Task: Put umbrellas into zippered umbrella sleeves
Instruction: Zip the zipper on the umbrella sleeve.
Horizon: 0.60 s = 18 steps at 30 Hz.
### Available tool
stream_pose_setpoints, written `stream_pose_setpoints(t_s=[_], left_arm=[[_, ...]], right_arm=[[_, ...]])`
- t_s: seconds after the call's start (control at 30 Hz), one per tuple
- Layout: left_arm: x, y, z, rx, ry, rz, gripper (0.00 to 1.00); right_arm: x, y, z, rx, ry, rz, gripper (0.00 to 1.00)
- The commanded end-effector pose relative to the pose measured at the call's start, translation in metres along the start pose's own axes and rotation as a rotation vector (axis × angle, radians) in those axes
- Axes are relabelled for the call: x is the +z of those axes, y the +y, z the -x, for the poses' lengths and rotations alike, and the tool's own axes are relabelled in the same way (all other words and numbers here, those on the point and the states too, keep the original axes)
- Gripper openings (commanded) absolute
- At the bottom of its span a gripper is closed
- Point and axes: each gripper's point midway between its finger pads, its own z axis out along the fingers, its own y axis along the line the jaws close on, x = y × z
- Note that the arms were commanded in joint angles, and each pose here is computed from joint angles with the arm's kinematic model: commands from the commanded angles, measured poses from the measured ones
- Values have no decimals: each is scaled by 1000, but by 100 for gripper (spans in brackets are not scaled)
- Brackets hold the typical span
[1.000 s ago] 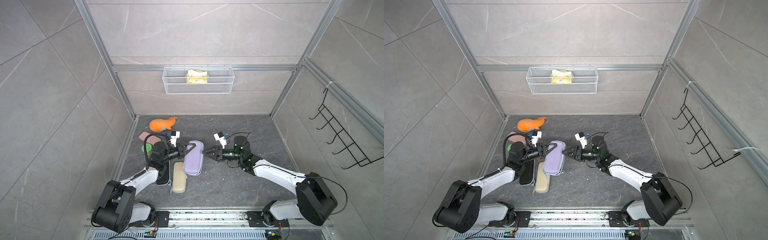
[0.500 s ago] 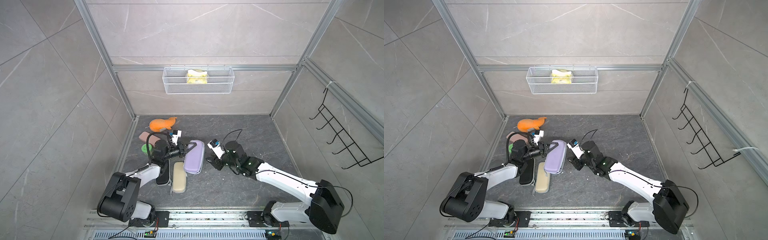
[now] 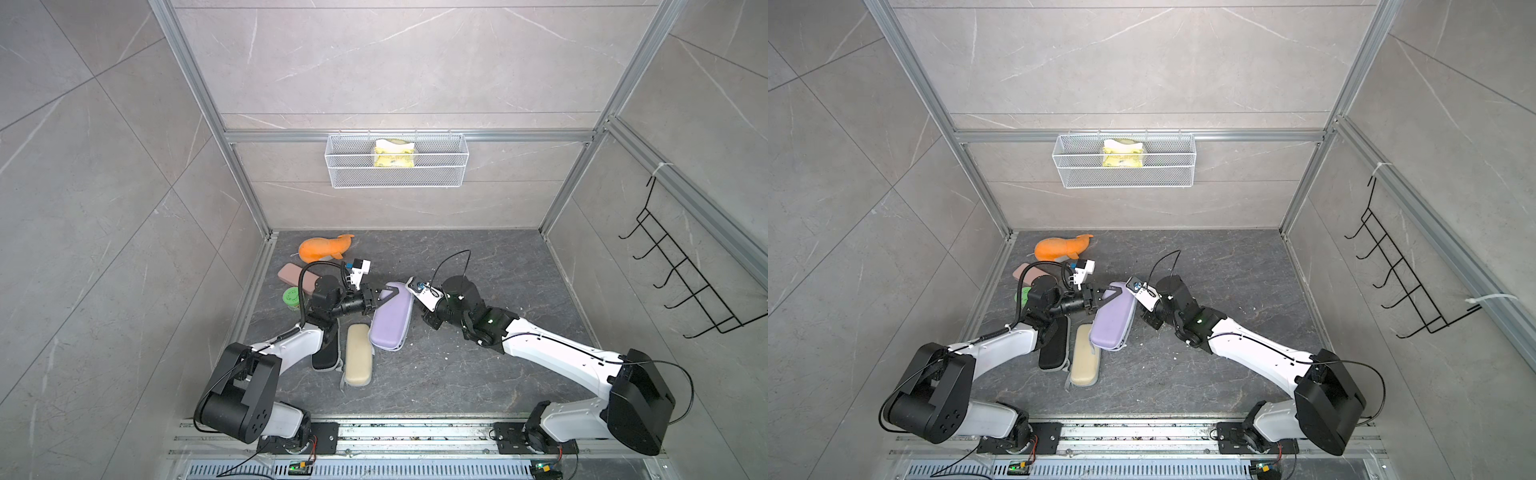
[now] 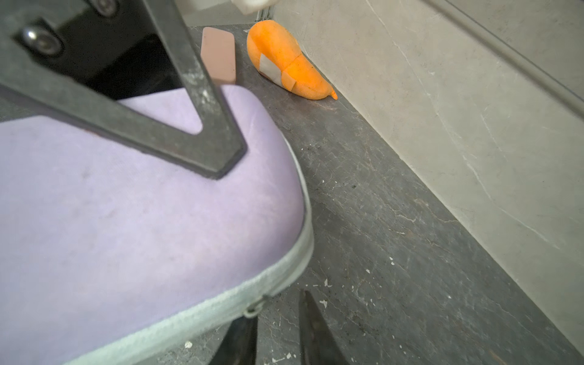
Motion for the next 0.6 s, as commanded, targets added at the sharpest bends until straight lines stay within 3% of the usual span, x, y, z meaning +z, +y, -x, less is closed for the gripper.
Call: stream_pose_setpoints(t_s=[0.0,0.3,0.57], left_arm=[[3,-26,3,96,29,-57,1],[5,-27,-2,101,58,-57,0],[6,-28,-8,115,101,-52,0]], right_arm=[[-3,-1,23,-74,-42,-10,24],[5,6,26,-130,-30,10,23],[10,10,30,-176,-30,18,11]])
